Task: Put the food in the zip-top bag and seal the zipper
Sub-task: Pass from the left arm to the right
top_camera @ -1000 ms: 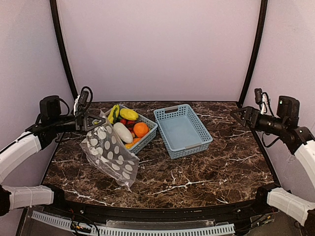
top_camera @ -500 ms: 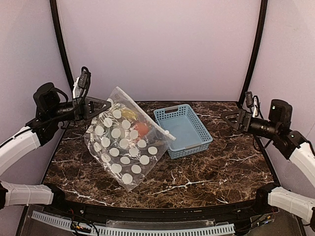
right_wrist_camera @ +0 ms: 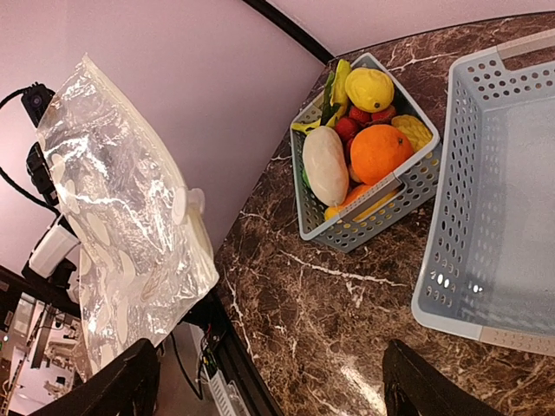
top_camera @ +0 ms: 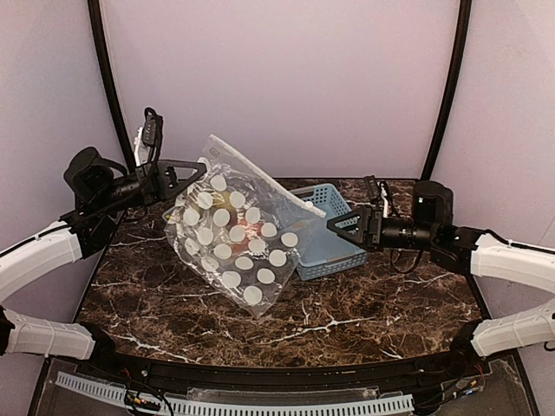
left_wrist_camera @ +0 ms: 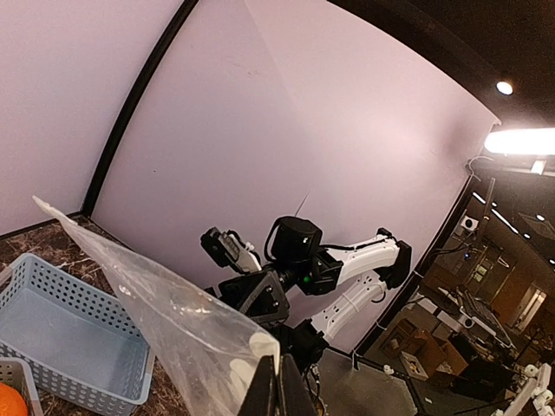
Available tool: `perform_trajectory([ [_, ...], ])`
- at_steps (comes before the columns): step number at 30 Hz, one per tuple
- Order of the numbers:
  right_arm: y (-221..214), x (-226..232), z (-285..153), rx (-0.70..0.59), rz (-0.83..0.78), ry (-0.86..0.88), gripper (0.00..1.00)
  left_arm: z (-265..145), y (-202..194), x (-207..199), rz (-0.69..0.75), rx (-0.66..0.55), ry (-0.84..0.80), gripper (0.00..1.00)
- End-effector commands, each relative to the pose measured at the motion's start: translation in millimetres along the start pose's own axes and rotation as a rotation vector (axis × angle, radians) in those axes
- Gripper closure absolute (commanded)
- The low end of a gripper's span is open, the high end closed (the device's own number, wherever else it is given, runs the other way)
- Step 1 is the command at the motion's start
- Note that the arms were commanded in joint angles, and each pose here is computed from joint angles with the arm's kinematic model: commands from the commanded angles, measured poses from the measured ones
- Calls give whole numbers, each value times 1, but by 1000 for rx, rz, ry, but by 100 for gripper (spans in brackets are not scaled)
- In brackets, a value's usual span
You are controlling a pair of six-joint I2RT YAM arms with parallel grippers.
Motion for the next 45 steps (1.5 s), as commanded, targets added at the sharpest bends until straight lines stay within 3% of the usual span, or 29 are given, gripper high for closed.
perform_trajectory([
  [1,14,25,15,-63,-2,122,14,-1,4,-8,34,-33,-24,99],
  [31,38,43,35,-132,44,250,54,-7,3,-18,28,-49,-45,99],
  [37,40,48,35,-132,36,270,67,-8,0,-16,22,-46,-39,99],
  [45,36,50,35,-105,35,276,71,-10,-4,-12,16,-52,-21,99],
])
Point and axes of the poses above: each gripper's point midway between its finger pads, its own z axis out along the fingers, its own x axis along the line the jaws close on, y = z × x, the point moved 3 cm from there along -z, back along the fingers
